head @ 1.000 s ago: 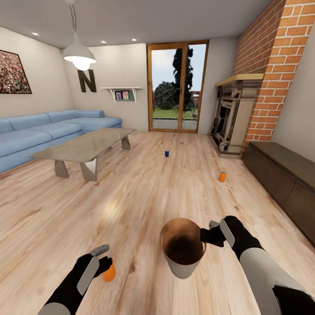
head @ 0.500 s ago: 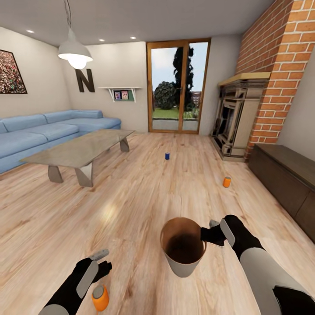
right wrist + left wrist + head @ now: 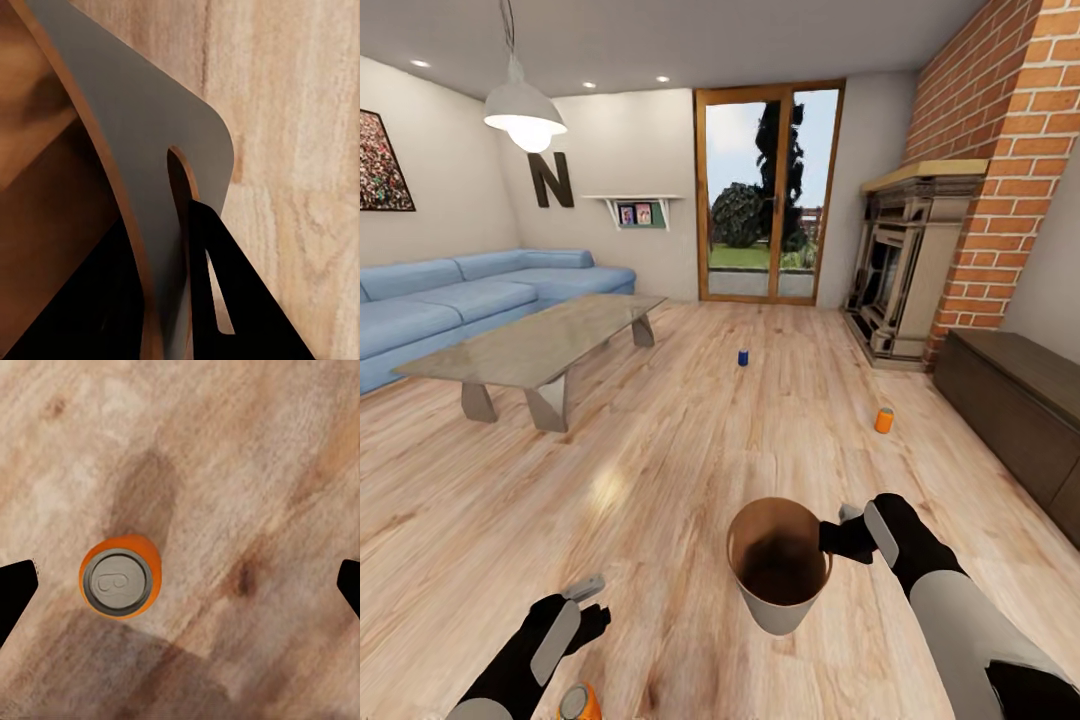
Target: Put the three can of soda from the living room inside the tash can in the kitchen.
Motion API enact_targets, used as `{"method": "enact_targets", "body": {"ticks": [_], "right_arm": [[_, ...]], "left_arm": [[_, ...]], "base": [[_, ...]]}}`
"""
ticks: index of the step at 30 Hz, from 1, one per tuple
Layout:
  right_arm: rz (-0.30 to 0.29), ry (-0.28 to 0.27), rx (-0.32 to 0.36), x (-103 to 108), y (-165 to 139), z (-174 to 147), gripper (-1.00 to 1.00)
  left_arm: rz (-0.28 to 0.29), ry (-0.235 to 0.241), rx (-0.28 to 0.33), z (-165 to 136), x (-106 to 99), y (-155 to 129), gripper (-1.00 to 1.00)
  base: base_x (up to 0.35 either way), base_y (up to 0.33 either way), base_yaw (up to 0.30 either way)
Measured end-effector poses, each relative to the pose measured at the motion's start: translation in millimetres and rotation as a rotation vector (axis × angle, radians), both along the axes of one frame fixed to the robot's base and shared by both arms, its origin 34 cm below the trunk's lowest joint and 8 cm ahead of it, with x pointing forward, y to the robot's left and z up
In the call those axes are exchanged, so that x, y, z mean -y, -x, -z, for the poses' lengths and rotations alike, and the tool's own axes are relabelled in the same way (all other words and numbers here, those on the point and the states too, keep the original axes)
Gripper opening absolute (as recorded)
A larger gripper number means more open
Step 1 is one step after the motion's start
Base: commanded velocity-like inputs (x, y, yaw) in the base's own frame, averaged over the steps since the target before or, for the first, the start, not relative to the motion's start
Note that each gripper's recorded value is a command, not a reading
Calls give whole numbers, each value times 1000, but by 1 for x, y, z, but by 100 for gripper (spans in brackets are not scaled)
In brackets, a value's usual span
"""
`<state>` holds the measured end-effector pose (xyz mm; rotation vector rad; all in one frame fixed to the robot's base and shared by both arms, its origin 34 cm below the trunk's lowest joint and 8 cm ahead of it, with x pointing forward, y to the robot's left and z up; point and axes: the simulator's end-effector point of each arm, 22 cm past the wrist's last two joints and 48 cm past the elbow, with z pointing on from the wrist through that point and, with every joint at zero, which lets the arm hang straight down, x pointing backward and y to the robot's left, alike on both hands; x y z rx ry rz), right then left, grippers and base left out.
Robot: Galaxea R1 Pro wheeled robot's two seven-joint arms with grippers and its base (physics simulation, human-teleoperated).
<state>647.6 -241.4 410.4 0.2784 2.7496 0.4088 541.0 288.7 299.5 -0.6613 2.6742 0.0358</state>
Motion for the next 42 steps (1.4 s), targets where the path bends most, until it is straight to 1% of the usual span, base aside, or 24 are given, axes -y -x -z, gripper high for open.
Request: {"method": "enact_targets", "body": {"ticks": [2, 5, 6, 8, 10, 11, 14, 16, 17, 19, 20, 21, 22, 23, 24, 27, 28, 32, 35, 38, 42], "right_arm": [[0, 2, -8, 1, 1, 5, -100], [0, 2, -20, 1, 2, 12, -100], [0, 4, -19, 2, 1, 12, -100], [-1, 5, -18, 2, -1, 12, -100], [-9, 1, -33, 3, 3, 9, -100], [-10, 0, -36, 3, 5, 9, -100], [-6, 24, 20, 11, 1, 2, -100], [-5, 32, 39, 13, 0, 0, -100], [0, 32, 59, 16, -4, -4, -100], [6, 32, 68, 22, -6, -5, -100], [12, 36, 77, 29, -8, -7, -100], [15, 61, 94, 37, -12, -12, -100], [13, 80, 94, 41, -12, -11, -100], [12, 89, 93, 43, -12, -9, -100], [14, 89, 102, 45, -15, -11, -100], [17, 57, 106, 39, -17, -10, -100], [17, 54, 106, 39, -18, -9, -100], [15, 90, 117, 47, -17, -6, -100], [14, 91, 138, 46, -16, -8, -100], [14, 82, 139, 45, -15, -4, -100], [15, 100, 139, 49, -17, 0, -100]], "left_arm": [[1, -5, -13, 4, -3, 3, 100], [-2, -16, -32, 12, -14, 8, 100], [-5, -24, -43, 16, -24, 12, 100], [-9, -28, -52, 21, -30, 14, 100], [-10, -31, -58, 25, -33, 16, 100], [-10, -31, -62, 27, -33, 17, 100], [-7, -30, -79, 34, -33, 21, 100], [-5, -32, -87, 38, -33, 23, 100], [2, -41, -90, 39, -33, 23, 100], [9, -49, -97, 42, -33, 23, 100], [16, -57, -105, 44, -34, 23, 100], [19, -59, -109, 46, -34, 23, 100], [21, -57, -111, 47, -34, 22, 100], [23, -54, -114, 49, -34, 22, 100], [31, -38, -113, 51, -30, 19, 100], [38, -25, -123, 59, -26, 21, 100], [40, -23, -127, 61, -25, 21, 100], [44, -17, -143, 69, -23, 26, 100], [46, -15, -155, 75, -22, 29, 100], [45, -15, -167, 80, -23, 32, 100], [44, -18, -183, 87, -26, 37, 100]], "base": [[3, 0, 0], [1, 0, 0], [0, 0, 0], [0, 0, 0], [0, 0, 0], [0, 0, 0], [0, 0, 0], [0, 0, 0], [0, 0, 0], [0, 0, 0], [0, 0, 0], [0, 0, 0], [0, 0, 0], [0, 0, 0], [0, 0, 0], [0, 0, 0], [0, 0, 0], [0, 0, 0], [0, 0, 0], [0, 0, 0], [0, 0, 0]]}}
